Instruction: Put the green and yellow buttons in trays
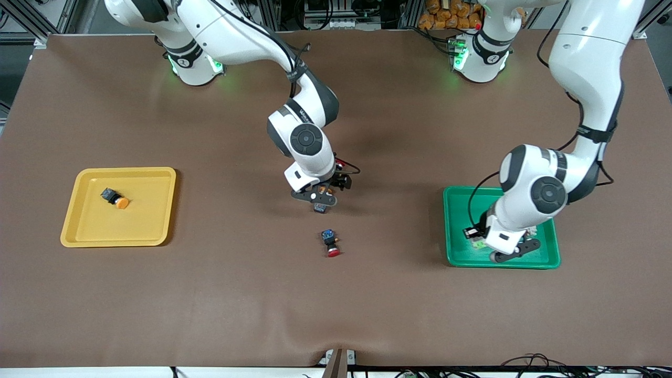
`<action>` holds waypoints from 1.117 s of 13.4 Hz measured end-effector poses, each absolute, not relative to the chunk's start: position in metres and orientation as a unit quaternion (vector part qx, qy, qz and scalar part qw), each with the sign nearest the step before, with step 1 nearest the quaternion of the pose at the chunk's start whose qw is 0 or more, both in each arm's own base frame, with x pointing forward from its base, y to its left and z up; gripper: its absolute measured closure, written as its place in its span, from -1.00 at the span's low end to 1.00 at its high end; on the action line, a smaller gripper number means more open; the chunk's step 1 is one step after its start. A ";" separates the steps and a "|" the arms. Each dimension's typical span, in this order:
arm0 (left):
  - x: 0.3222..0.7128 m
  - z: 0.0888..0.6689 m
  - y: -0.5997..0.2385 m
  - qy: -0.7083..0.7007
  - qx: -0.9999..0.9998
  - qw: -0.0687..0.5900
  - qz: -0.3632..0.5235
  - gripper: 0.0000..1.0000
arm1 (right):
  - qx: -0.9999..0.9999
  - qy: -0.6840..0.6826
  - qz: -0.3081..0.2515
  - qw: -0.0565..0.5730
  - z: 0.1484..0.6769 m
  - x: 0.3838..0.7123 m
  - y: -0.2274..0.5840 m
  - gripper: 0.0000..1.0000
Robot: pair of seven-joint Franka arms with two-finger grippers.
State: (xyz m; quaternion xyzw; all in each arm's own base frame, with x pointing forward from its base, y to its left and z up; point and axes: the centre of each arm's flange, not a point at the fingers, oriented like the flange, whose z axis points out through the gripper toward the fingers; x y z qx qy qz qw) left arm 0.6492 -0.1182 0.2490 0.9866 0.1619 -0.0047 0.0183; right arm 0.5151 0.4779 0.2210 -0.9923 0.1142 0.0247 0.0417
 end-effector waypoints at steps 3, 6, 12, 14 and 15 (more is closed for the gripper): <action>0.640 0.232 -0.093 0.166 0.986 0.013 -0.024 0.39 | -0.993 0.112 0.003 0.030 0.191 0.528 0.468 -1.00; 0.635 0.222 -0.074 0.169 0.985 0.012 -0.033 0.39 | -0.994 0.109 -0.002 0.015 0.169 0.534 0.462 -1.00; 0.645 0.261 -0.071 0.167 0.986 0.015 -0.009 -0.50 | -0.991 0.131 -0.009 0.023 0.179 0.540 0.469 -0.07; 0.650 0.303 -0.070 0.167 0.986 0.008 -0.005 -0.90 | -0.991 0.132 -0.010 0.025 0.181 0.541 0.470 0.15; 0.652 0.327 -0.068 0.169 0.986 0.002 -0.006 -1.00 | -0.991 0.132 -0.012 0.026 0.183 0.542 0.470 0.15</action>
